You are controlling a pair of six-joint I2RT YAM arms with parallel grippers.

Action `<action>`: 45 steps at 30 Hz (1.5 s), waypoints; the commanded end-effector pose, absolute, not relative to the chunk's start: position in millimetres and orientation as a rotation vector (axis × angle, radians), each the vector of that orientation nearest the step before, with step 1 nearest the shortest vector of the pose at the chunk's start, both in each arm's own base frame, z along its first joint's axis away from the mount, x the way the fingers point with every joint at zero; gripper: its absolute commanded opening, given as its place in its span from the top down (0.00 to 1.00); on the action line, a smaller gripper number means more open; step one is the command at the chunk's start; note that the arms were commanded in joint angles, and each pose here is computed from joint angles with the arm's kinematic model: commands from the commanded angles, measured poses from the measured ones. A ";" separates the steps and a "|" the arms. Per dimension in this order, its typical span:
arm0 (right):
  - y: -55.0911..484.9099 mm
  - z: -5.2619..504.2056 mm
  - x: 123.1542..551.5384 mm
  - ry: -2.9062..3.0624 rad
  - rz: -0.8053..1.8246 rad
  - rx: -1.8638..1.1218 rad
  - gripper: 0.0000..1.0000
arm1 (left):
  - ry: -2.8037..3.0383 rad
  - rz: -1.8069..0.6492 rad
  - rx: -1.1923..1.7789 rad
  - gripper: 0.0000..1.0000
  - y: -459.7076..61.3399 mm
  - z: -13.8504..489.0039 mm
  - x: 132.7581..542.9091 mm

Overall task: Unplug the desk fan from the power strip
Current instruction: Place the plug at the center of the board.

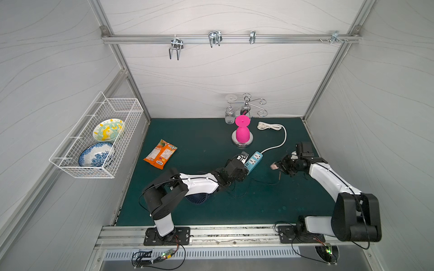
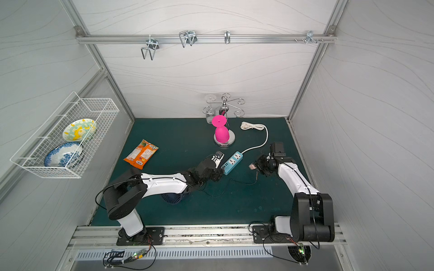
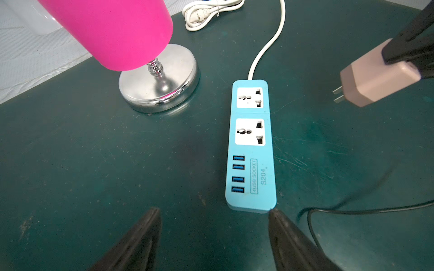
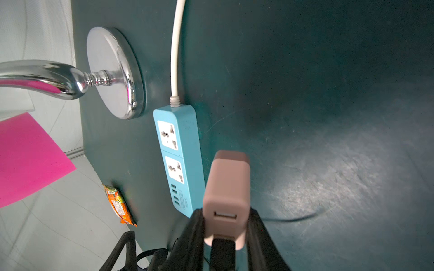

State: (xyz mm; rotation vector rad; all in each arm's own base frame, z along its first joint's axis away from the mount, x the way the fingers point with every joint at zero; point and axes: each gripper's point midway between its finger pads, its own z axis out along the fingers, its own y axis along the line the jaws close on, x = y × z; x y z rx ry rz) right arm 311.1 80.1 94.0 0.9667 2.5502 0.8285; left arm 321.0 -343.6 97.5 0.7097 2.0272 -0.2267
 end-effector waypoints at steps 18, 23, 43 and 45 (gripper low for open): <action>71.0 60.8 312.6 2.526 0.856 1.017 0.93 | 1.969 -0.259 0.659 0.24 -342.9 121.5 324.0; 69.8 52.9 305.8 2.553 0.841 1.028 0.89 | 1.968 -0.263 0.655 0.24 -343.3 122.0 324.8; 60.1 36.2 275.7 2.646 0.746 1.081 0.56 | 1.966 -0.269 0.650 0.25 -342.6 124.2 324.0; 58.0 35.7 273.4 2.650 0.727 1.086 0.55 | 1.967 -0.267 0.652 0.25 -342.5 124.0 323.4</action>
